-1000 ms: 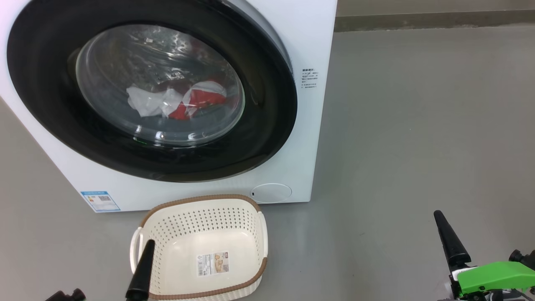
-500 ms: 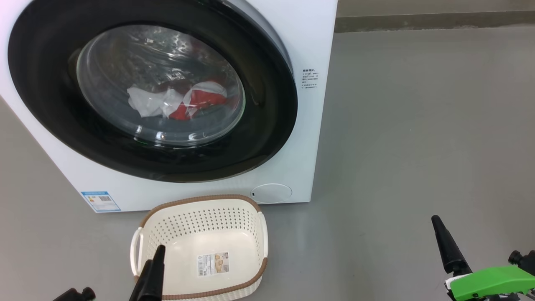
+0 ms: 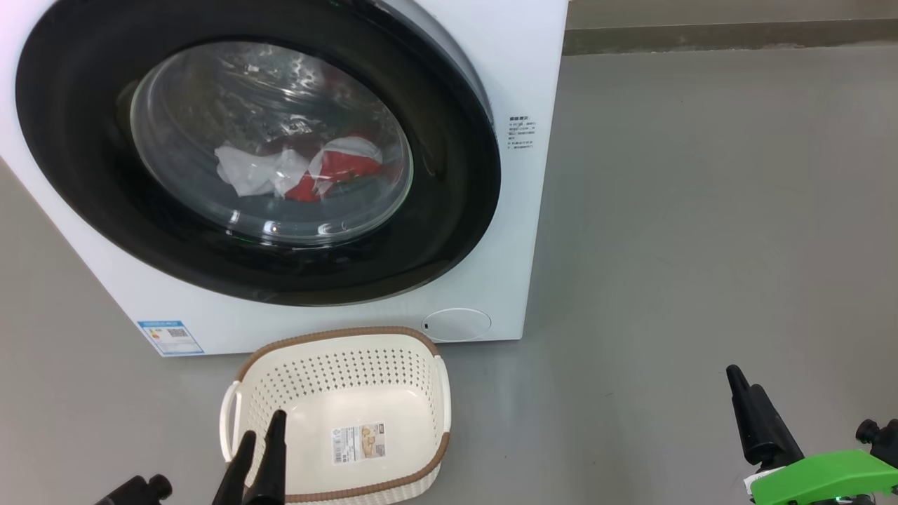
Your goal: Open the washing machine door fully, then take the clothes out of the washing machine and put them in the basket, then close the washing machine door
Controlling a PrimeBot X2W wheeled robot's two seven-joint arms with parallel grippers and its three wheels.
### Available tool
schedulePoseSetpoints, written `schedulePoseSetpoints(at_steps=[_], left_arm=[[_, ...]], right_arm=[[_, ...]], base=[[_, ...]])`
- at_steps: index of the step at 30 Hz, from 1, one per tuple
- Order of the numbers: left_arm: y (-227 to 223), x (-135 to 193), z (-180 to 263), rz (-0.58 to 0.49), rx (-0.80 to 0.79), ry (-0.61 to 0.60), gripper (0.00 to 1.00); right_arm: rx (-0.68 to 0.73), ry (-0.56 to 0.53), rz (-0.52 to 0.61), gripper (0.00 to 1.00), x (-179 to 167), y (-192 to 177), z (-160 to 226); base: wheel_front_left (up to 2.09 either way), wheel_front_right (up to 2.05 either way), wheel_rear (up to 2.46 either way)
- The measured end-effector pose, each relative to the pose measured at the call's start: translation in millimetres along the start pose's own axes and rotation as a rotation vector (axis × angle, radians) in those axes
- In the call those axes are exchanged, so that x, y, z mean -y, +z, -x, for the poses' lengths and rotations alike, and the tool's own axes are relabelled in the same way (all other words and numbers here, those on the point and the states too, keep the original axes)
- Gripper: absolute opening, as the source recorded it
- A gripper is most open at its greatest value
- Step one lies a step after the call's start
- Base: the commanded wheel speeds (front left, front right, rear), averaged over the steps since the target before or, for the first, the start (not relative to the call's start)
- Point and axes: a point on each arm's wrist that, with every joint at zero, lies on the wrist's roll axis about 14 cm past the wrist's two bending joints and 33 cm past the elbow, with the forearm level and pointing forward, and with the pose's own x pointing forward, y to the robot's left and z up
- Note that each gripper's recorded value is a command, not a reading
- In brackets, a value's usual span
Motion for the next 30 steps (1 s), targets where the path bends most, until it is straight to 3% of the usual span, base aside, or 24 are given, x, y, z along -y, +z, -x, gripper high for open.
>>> schedulePoseSetpoints(at_steps=[30], left_arm=[[-0.7, 11.1, 7.1, -0.366, 0.048, -0.038, 1.0]], right_arm=[[0.012, 0.021, 0.28, 1.0, 3.6, 1.1, 7.5]], base=[[0.0, 0.0, 0.0]])
